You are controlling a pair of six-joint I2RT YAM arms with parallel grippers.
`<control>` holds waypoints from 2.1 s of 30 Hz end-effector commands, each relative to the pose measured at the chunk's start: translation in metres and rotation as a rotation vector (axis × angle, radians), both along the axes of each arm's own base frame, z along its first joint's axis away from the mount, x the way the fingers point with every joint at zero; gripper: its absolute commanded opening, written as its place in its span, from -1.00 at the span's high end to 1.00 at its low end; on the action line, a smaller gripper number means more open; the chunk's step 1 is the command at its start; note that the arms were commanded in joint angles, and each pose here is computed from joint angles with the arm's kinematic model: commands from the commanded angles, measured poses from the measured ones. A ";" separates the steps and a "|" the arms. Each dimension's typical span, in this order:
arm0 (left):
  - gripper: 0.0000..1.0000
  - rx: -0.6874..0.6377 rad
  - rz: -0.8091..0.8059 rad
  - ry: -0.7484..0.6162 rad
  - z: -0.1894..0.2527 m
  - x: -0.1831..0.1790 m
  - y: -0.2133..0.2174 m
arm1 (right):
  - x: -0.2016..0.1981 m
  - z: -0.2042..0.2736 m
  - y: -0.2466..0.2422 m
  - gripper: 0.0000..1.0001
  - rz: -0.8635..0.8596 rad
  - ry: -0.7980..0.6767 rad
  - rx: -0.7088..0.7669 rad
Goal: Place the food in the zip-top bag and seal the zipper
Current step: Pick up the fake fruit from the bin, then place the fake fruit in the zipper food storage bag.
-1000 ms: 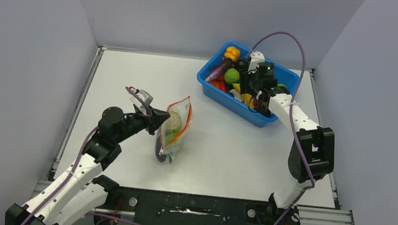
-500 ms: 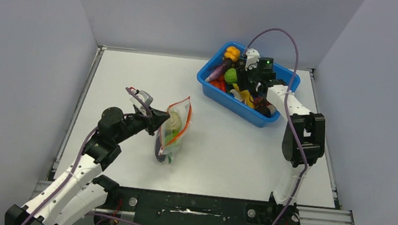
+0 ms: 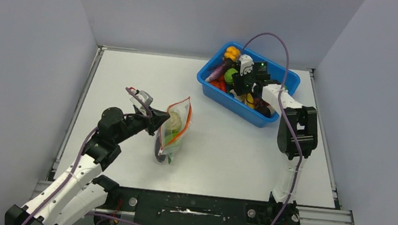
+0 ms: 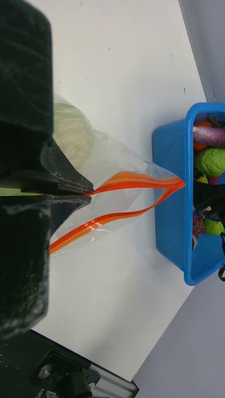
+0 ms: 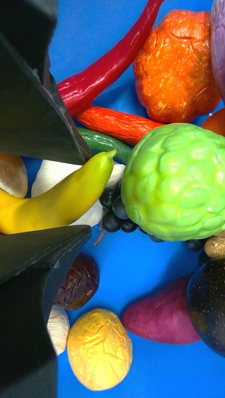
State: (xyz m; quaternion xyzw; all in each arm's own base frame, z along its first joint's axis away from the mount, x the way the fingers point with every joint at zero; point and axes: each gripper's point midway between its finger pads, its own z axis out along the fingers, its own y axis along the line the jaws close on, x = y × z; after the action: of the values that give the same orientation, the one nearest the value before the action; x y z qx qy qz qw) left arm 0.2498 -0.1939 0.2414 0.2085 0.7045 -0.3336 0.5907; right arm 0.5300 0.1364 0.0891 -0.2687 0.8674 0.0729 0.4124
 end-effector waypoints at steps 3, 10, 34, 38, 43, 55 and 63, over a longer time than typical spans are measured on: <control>1.00 -0.010 -0.007 -0.063 0.015 0.000 0.000 | 0.017 0.025 0.006 0.15 0.031 -0.077 0.015; 1.00 -0.006 -0.006 -0.061 0.013 0.001 0.000 | 0.017 0.033 0.002 0.36 0.023 -0.097 -0.003; 1.00 -0.089 -0.020 -0.048 0.025 0.007 -0.009 | -0.015 0.116 -0.018 0.57 -0.085 -0.222 -0.013; 1.00 -0.115 -0.032 -0.033 0.022 0.009 -0.013 | -0.037 0.156 -0.021 0.56 -0.134 -0.282 0.044; 1.00 -0.112 -0.010 -0.039 0.024 0.010 -0.010 | -0.073 0.211 -0.004 0.55 -0.103 -0.404 0.090; 1.00 -0.145 -0.024 -0.028 0.035 0.011 -0.014 | -0.168 0.296 0.053 0.53 0.112 -0.610 0.293; 1.00 -0.183 -0.027 -0.029 0.046 0.015 -0.018 | -0.220 0.319 0.089 0.52 0.282 -0.622 0.551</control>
State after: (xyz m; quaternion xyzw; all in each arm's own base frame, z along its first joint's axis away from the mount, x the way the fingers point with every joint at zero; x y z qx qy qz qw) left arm 0.2604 -0.2072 0.2353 0.1666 0.7128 -0.3785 0.5665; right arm 0.3372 0.2005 0.3655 -0.2731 0.6749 0.1824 0.6608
